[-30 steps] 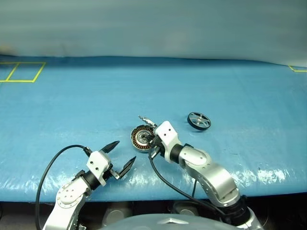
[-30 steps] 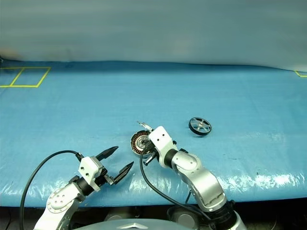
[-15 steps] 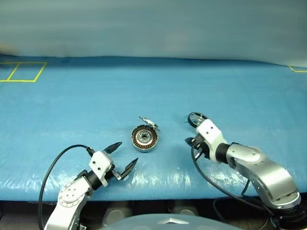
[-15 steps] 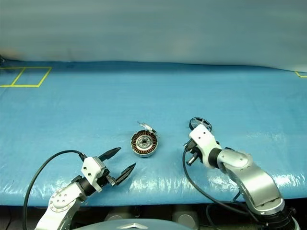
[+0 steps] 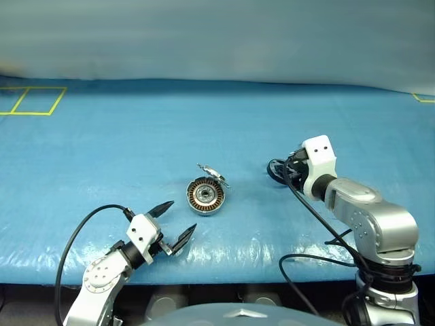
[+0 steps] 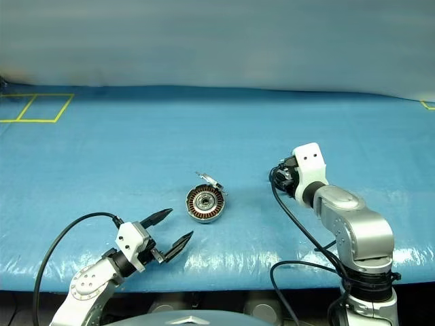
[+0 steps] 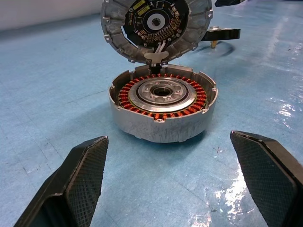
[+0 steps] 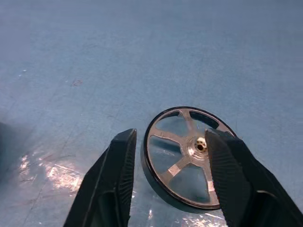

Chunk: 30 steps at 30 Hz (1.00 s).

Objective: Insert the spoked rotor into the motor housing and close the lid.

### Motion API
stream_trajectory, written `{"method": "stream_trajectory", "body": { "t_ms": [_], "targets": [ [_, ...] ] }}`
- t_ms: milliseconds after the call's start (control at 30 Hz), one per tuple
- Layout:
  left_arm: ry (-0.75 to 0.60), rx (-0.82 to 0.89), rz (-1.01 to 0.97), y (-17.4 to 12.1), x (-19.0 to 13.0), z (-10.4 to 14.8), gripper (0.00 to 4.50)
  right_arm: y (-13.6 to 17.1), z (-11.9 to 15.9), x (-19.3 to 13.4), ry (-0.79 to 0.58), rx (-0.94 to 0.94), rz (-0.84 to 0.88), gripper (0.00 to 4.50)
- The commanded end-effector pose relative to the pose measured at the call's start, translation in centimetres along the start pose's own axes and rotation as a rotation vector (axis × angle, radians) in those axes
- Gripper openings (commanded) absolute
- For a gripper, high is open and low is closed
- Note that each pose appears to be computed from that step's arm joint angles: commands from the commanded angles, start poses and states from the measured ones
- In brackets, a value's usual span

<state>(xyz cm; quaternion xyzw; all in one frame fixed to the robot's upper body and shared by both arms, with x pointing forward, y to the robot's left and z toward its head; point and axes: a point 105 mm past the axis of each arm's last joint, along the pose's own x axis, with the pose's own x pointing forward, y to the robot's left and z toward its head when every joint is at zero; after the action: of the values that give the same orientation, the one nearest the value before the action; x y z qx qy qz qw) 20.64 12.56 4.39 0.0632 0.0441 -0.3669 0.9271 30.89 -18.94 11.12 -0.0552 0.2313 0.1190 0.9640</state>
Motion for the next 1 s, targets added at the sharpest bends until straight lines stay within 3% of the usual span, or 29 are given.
{"method": "stream_trajectory", "body": {
  "t_ms": [33, 1000],
  "targets": [
    [-0.020, 0.001, -0.008, -0.3, 0.3, 0.4, 4.50, -1.1, 0.8, 0.5, -0.016, -0.004, -0.061, 2.60],
    [-0.013, -0.001, 0.007, -0.2, 0.3, 0.1, 4.50, -1.2, -1.1, 2.3, 0.103, -0.114, 0.088, 2.60]
  ]
}}
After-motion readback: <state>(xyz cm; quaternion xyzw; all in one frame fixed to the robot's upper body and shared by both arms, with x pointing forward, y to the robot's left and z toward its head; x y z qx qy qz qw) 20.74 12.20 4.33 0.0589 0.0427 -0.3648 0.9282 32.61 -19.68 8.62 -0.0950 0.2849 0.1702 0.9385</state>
